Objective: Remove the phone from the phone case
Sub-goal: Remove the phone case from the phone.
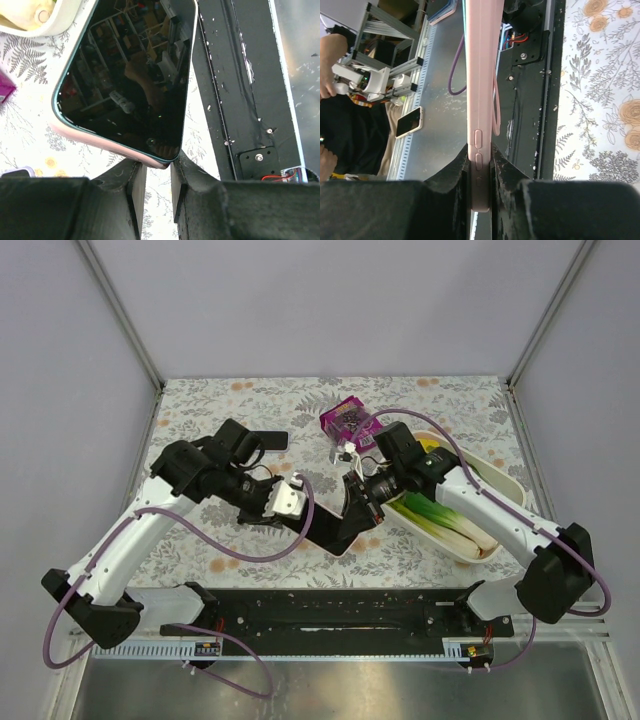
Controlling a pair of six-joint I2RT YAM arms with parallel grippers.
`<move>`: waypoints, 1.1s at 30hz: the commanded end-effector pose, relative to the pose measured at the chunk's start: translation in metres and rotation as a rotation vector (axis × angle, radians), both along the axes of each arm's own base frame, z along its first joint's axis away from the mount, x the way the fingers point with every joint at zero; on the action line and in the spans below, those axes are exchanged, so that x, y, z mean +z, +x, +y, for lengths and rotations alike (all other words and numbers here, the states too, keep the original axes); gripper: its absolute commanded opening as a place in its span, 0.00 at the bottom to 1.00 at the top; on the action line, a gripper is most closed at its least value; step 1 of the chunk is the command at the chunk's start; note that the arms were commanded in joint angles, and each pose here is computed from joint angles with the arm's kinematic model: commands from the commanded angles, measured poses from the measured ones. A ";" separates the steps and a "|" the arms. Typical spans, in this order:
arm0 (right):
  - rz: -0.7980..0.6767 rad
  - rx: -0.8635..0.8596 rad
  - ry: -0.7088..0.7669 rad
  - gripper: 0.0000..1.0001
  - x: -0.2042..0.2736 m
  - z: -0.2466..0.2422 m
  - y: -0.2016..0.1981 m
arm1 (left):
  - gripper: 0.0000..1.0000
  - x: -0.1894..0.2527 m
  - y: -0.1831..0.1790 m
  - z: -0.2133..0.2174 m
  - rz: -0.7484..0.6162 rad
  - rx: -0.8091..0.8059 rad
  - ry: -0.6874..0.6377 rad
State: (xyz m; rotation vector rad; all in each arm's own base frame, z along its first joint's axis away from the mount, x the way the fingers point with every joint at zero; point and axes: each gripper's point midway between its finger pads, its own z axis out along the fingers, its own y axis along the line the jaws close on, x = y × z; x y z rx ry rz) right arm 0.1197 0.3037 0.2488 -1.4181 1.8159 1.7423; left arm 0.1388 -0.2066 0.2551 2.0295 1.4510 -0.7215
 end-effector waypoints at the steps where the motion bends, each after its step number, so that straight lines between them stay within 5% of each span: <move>1: -0.173 0.092 0.200 0.00 0.041 0.020 -0.009 | 0.06 0.083 0.045 -0.080 -0.232 -0.040 -0.396; 7: -0.215 0.064 0.194 0.00 0.041 0.020 -0.005 | 0.13 0.098 0.045 -0.080 -0.152 0.078 -0.446; 12: -0.227 0.071 0.197 0.00 0.043 0.018 -0.007 | 0.01 0.109 0.039 -0.076 -0.037 0.113 -0.522; 17: -0.232 0.070 0.197 0.00 0.045 0.016 -0.009 | 0.02 0.109 0.024 -0.067 0.027 0.032 -0.563; 25: -0.270 0.023 0.170 0.00 0.041 0.017 -0.001 | 0.61 0.102 0.016 -0.053 -0.019 0.015 -0.505; 33: -0.301 -0.024 0.142 0.00 0.037 0.018 0.009 | 0.72 0.110 0.026 -0.034 -0.074 0.121 -0.466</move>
